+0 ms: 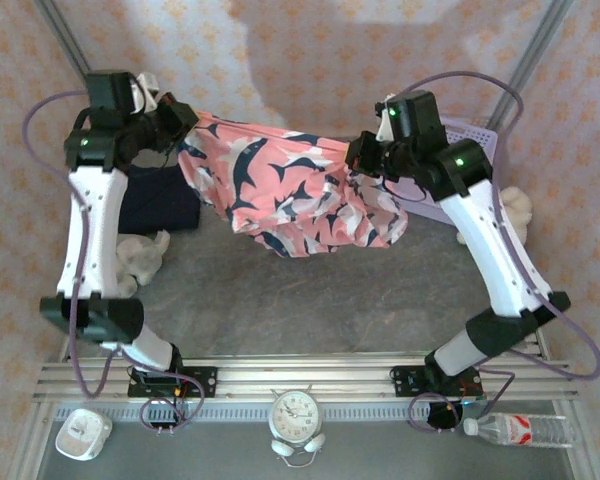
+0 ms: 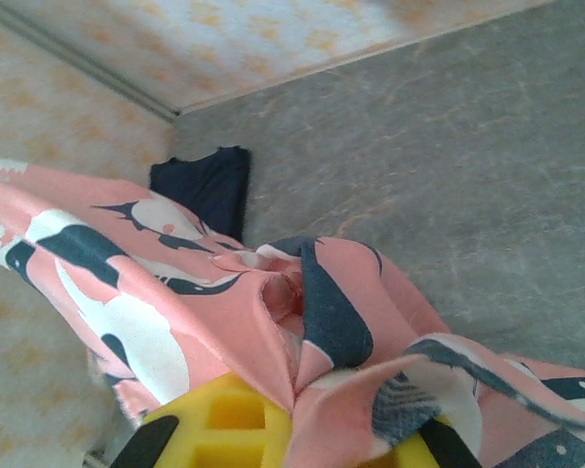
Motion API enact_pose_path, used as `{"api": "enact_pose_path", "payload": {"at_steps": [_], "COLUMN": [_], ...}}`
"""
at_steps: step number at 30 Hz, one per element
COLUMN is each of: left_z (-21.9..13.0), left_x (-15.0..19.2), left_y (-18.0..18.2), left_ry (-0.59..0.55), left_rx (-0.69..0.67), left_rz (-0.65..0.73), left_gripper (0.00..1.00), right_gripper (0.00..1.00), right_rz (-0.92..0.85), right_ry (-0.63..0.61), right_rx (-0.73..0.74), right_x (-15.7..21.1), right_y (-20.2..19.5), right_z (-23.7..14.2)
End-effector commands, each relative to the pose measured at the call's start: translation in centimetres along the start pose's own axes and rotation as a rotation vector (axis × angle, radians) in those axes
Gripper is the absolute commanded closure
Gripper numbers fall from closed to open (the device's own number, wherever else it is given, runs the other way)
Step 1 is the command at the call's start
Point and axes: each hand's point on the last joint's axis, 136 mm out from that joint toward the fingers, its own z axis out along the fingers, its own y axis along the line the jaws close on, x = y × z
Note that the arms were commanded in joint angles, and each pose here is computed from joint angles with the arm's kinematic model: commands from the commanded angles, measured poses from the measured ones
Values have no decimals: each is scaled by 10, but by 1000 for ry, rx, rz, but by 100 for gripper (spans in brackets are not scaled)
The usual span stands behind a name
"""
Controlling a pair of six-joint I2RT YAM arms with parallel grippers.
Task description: Fold and stack the mixed laundry pile
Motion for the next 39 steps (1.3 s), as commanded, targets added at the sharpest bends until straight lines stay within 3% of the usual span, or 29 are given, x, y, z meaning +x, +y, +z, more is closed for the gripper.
{"api": "enact_pose_path", "payload": {"at_steps": [1,12,16,19,22,26,27,29,30,31,32,35,39], "left_z": [-24,-106,-123,-101,-55,49,82,145,169,183,196,204,189], "left_x": [-20,22,14,-3,-23,-40,-40,-32,-27,-22,-16,1,17], "left_y": [-24,-8,-30,-47,-44,-9,2,33,48,58,69,89,105], "left_ry": [-86,-267,-299,-279,-253,-146,-94,31,80,117,145,210,249], "left_rx": [11,-39,0,72,70,-44,-67,-123,-157,-167,-179,-231,-302], "left_rz": [44,69,74,34,8,-1,-3,-43,-62,-84,-105,-117,-35], "left_gripper": [100,100,100,100,100,100,93,50,23,2,0,0,0], "right_gripper": [100,100,100,100,99,95,94,73,61,54,49,44,43], "right_rz": [49,226,281,346,417,516,553,620,612,589,553,478,362], "right_ry": [-28,231,235,201,183,120,97,36,-11,-48,-84,-64,28], "right_rx": [6,-209,-240,-229,-165,67,120,235,296,352,409,447,474], "right_x": [-20,73,80,70,60,42,37,28,21,17,14,17,47], "right_y": [-3,18,23,18,-1,-71,-94,-141,-162,-177,-189,-194,-189], "right_z": [-3,-6,-19,-13,16,75,90,114,121,124,124,123,114]}}
